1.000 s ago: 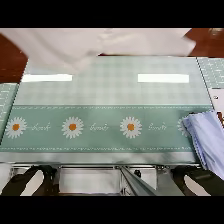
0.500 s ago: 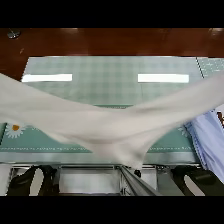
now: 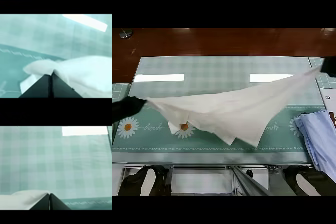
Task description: Fold the shirts.
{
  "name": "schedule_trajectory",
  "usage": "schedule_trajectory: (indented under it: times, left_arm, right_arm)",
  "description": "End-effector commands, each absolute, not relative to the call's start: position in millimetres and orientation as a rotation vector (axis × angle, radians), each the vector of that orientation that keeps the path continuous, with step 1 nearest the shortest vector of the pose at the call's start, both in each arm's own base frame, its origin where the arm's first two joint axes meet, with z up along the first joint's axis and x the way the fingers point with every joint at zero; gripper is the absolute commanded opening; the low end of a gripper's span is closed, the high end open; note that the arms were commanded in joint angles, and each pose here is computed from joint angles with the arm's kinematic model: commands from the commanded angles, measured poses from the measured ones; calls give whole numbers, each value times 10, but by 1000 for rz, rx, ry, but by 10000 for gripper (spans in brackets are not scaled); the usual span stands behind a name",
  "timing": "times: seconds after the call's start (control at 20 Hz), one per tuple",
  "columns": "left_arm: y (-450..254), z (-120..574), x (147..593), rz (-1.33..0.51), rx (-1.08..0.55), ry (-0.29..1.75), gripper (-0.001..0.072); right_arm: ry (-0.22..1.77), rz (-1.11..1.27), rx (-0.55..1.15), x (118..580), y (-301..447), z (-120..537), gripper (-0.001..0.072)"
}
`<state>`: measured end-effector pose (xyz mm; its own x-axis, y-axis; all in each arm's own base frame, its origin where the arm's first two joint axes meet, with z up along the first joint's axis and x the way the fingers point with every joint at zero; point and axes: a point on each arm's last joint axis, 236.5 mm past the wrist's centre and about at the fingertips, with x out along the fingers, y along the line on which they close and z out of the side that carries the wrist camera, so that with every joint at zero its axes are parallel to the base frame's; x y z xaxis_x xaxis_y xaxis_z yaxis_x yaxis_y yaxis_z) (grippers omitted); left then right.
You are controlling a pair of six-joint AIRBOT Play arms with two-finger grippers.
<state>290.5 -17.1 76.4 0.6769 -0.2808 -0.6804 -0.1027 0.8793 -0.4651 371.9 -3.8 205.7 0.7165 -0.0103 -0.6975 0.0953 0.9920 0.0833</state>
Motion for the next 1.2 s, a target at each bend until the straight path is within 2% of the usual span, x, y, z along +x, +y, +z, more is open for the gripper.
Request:
schedule_trajectory:
  times: [0.0,0.1,0.25,0.3,0.35,0.4,0.5,0.6,0.75,0.9,1.05,1.1,1.15]
  left_arm:
    - [-392,97,3096,-144,-582,916,24]
    - [-400,-95,3360,-125,-605,946,24]
    - [-452,-315,3630,-139,-670,1046,43]
    - [-456,-361,3678,-151,-673,1080,284]
    - [-390,-402,3700,-154,-653,1126,684]
    - [-276,-389,3677,-162,-627,1180,705]
    - [-1,-210,3626,-174,-627,1242,705]
    - [236,0,3555,-167,-661,1230,704]
    - [4,-26,3249,-266,-725,1290,703]
    - [-637,-437,3012,-389,-817,1297,702]
    - [-856,-646,3117,-351,-903,1197,701]
    - [-855,-656,3168,-338,-901,1177,681]
    - [-860,-622,3208,-351,-886,1159,443]
  right_arm:
    - [805,35,390,4488,69,1451,20]
    - [862,148,497,4782,314,1135,20]
    - [941,172,601,5030,427,748,22]
    - [960,164,624,5053,427,685,180]
    - [981,172,641,5037,425,678,630]
    - [990,187,620,5006,354,730,620]
    - [1022,191,562,4826,39,887,620]
    - [1133,78,487,4394,-512,815,620]
    - [1282,-94,492,3665,-1020,452,619]
    - [1320,-129,611,3115,-780,-110,619]
    - [1382,-5,779,2632,-126,-413,619]
    - [1412,0,803,2478,-23,-503,619]
    - [1459,11,813,2317,68,-581,619]
